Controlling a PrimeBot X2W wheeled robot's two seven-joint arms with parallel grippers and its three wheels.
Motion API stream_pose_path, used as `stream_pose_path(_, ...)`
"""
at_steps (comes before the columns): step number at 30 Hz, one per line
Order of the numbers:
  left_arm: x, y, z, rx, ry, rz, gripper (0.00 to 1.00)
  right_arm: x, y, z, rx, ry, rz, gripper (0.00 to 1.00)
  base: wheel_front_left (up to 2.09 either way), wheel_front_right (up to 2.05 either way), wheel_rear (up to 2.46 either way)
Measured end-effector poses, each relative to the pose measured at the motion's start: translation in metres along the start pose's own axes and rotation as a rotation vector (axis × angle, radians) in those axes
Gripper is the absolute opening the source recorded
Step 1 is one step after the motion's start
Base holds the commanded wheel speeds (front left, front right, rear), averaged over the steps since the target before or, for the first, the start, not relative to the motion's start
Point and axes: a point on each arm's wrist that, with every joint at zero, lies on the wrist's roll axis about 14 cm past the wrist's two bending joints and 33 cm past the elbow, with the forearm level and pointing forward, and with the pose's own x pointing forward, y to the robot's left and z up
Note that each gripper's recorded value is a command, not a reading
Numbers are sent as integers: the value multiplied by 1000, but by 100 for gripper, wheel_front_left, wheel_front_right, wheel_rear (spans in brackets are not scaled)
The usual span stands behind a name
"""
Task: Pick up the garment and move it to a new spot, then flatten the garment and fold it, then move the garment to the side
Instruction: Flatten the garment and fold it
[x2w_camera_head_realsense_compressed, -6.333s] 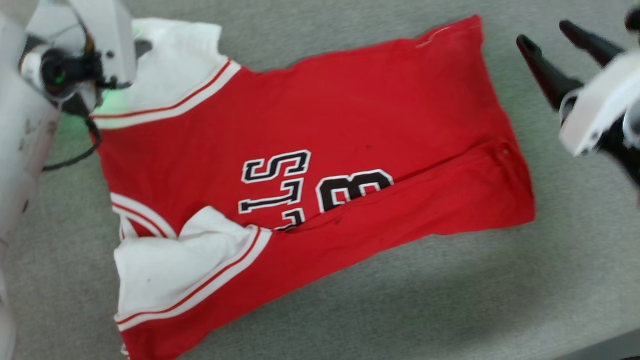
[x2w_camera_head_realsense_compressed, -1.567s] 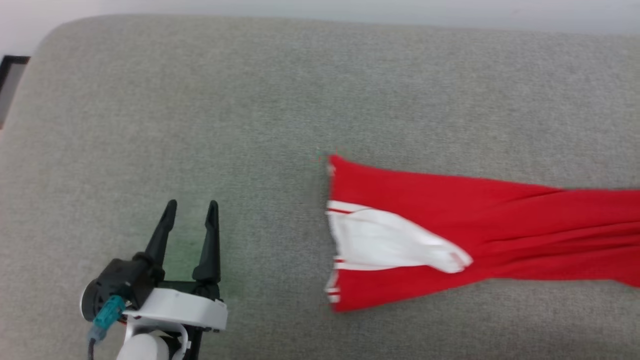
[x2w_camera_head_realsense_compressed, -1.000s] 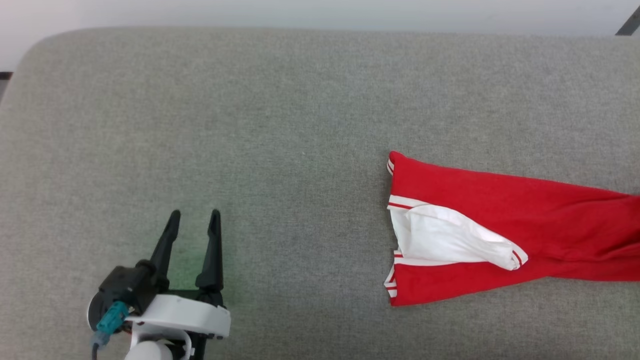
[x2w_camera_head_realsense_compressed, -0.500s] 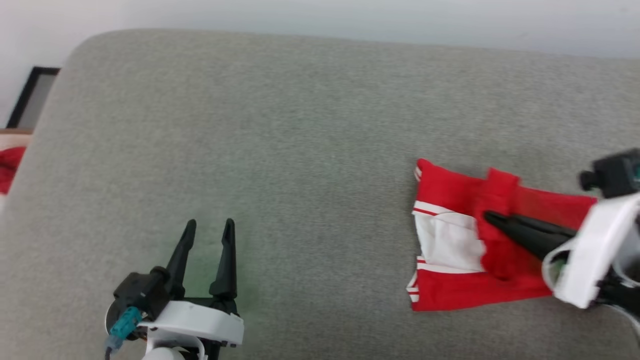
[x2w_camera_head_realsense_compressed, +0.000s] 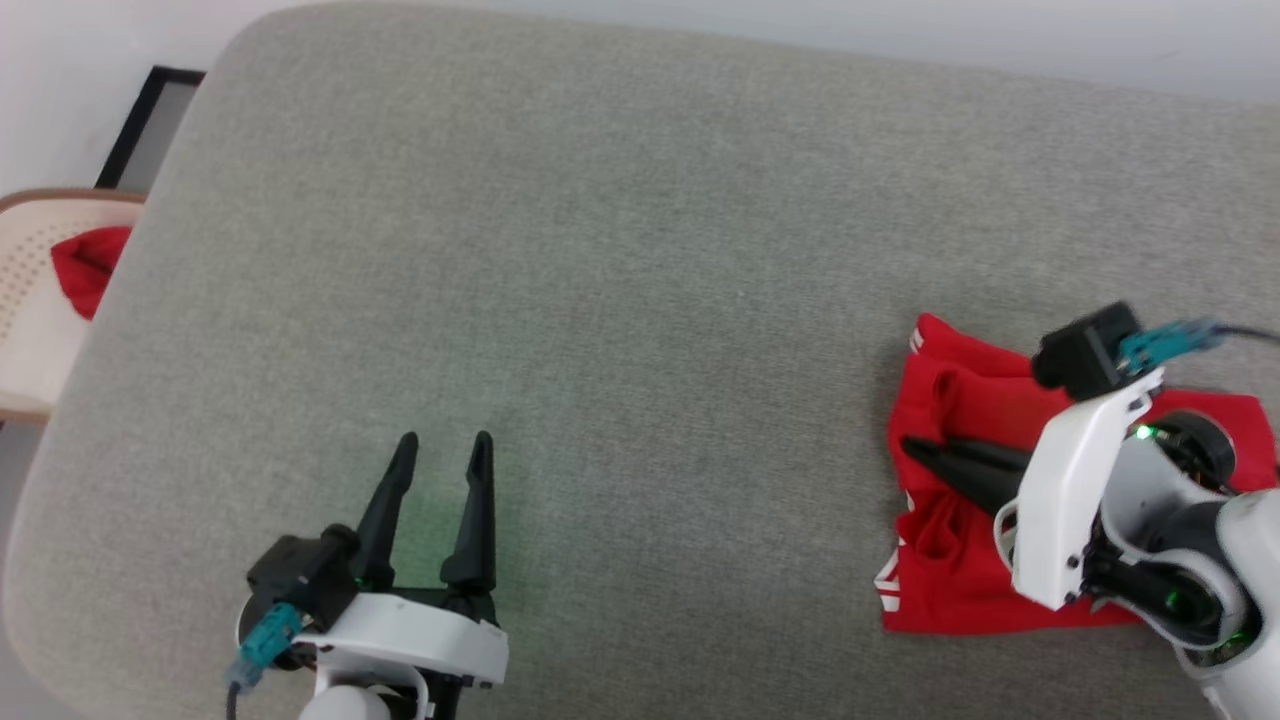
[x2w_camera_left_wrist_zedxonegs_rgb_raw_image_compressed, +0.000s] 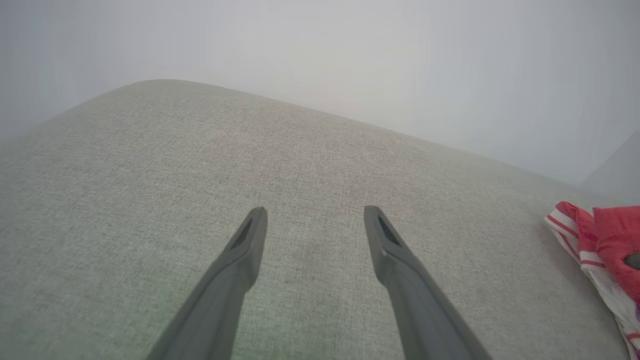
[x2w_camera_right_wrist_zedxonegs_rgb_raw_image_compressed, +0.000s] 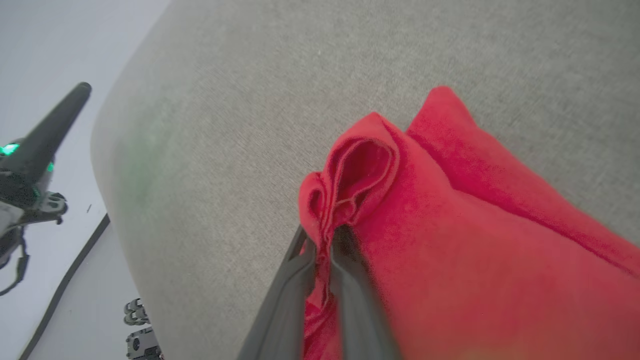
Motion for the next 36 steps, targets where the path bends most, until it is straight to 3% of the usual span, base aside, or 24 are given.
stream_pose_path(6,2,2,-1,-3,4,7,100,20,-6,-21,-33,56,-13,0,0,0,0)
stream_pose_path(7,1,3,-1,-3,4,10,100,21,-3,-21,-31,49,-7,5,0,0,0)
stream_pose_path(8,1,4,0,-3,3,13,100,22,-1,-20,-29,41,0,27,0,0,0)
stream_pose_path(9,1,6,0,-2,1,17,100,23,1,-19,-27,33,7,67,0,0,0)
stream_pose_path(10,0,6,0,2,2,19,100,23,4,-17,-28,20,13,100,0,0,0)
stream_pose_path(19,-1,-7,10,19,-25,-33,100,-12,14,15,5,-147,16,100,0,0,0)
stream_pose_path(27,6,-36,2,9,-4,-129,100,-81,-36,23,60,-322,-169,100,0,0,0)
stream_pose_path(36,12,-54,4,7,-7,-190,100,-140,-85,2,90,-575,-429,100,0,0,0)
